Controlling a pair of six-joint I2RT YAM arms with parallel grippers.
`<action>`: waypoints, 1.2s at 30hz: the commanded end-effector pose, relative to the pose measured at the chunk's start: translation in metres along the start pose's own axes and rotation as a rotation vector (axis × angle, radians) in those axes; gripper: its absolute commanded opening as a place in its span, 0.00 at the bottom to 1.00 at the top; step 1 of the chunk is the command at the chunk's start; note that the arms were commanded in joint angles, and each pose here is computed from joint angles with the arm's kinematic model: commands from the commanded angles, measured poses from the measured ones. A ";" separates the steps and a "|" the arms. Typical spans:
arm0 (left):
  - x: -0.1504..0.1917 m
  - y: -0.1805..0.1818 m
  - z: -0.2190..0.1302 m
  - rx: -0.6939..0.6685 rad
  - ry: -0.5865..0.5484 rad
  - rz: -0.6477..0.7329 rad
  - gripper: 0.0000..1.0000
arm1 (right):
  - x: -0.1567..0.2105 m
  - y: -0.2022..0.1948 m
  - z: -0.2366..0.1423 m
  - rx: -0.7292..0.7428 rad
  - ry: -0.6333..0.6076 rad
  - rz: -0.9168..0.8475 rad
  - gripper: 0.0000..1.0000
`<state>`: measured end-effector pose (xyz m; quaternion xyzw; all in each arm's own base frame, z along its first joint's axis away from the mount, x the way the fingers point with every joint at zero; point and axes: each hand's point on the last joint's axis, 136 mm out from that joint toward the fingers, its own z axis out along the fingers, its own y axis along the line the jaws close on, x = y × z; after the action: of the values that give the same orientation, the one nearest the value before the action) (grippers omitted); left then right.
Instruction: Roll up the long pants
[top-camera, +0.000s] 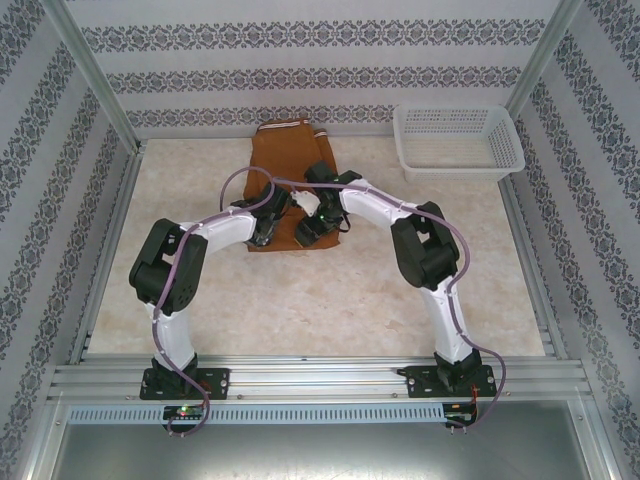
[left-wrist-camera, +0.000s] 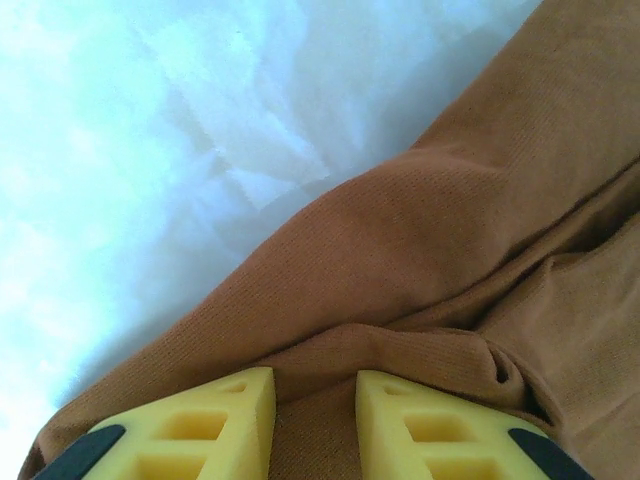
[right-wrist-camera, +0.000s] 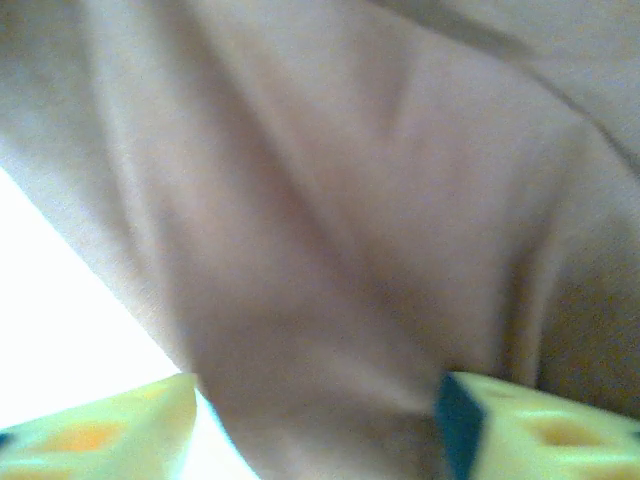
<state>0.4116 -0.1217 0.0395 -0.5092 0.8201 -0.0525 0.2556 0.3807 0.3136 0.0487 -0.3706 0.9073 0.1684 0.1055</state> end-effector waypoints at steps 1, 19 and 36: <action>-0.012 0.003 0.011 -0.022 -0.033 0.006 0.29 | 0.002 0.002 -0.041 0.166 -0.020 -0.087 0.81; -0.015 -0.002 0.019 0.024 0.066 -0.019 0.29 | -0.005 -0.030 0.006 0.783 0.030 -0.557 0.89; -0.041 -0.002 -0.032 0.109 0.080 -0.060 1.00 | -0.024 -0.027 0.007 0.482 0.019 -0.330 0.00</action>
<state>0.4190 -0.0982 0.0615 -0.5180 0.8128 -0.1192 0.2382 0.4235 0.3110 0.0338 -0.5154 0.8158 -0.1264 0.2299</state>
